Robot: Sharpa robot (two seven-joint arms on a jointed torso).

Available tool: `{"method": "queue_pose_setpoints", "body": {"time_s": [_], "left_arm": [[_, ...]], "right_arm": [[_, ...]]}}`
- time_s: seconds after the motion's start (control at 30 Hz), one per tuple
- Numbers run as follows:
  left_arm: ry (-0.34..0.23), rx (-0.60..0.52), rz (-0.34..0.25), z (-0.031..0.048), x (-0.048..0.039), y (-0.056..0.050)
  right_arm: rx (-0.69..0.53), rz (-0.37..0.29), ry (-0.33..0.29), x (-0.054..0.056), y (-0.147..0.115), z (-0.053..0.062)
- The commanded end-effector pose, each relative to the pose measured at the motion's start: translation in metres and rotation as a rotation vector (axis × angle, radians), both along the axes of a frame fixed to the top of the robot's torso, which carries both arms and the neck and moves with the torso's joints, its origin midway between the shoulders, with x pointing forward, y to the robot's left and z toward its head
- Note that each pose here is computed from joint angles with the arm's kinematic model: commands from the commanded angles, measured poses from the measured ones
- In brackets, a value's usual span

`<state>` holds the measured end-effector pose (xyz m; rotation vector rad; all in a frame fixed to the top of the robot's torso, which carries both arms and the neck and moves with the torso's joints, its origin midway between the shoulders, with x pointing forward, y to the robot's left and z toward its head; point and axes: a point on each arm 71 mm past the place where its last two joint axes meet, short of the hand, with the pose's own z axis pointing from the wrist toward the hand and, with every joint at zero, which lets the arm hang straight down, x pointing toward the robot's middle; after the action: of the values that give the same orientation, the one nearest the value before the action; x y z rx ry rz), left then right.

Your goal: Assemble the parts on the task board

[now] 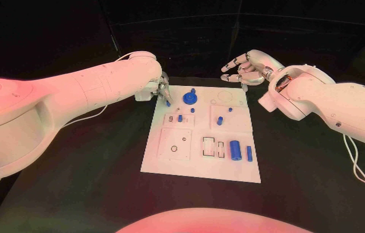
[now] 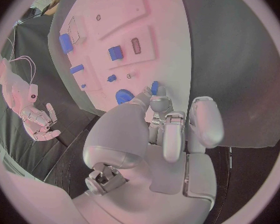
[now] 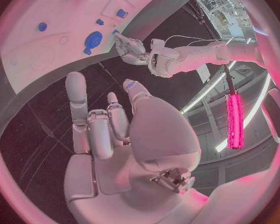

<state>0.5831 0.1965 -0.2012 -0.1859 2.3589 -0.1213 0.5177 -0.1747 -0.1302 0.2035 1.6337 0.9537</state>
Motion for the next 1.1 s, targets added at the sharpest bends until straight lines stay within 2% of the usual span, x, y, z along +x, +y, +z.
{"method": "queue_pose_setpoints", "body": {"time_s": [0.03, 0.13, 0.3, 0.6, 0.73, 0.9, 1.1], "left_arm": [[-0.023, -0.071, 0.013, 0.0024, -0.0010, 0.001], [-0.029, -0.113, 0.025, 0.0041, -0.0045, 0.005], [-0.016, -0.223, 0.057, 0.0089, -0.0166, 0.011], [-0.035, -0.319, 0.065, 0.0125, -0.0387, 0.012], [-0.060, -0.338, 0.055, 0.0106, -0.0487, 0.010], [-0.090, -0.345, 0.048, 0.0033, -0.0593, 0.009], [-0.105, -0.324, 0.053, -0.0032, -0.0661, 0.012]], "right_arm": [[0.003, 0.002, -0.011, 0.000, 0.000, 0.002], [0.002, 0.001, -0.010, 0.000, -0.001, 0.002], [0.000, -0.002, -0.008, 0.000, -0.003, 0.002], [-0.001, -0.005, -0.007, 0.000, -0.005, 0.001], [-0.002, -0.006, -0.007, 0.001, -0.005, 0.001], [-0.003, -0.006, -0.006, 0.001, -0.005, 0.001], [-0.005, -0.010, -0.004, 0.001, -0.007, 0.001]]}}
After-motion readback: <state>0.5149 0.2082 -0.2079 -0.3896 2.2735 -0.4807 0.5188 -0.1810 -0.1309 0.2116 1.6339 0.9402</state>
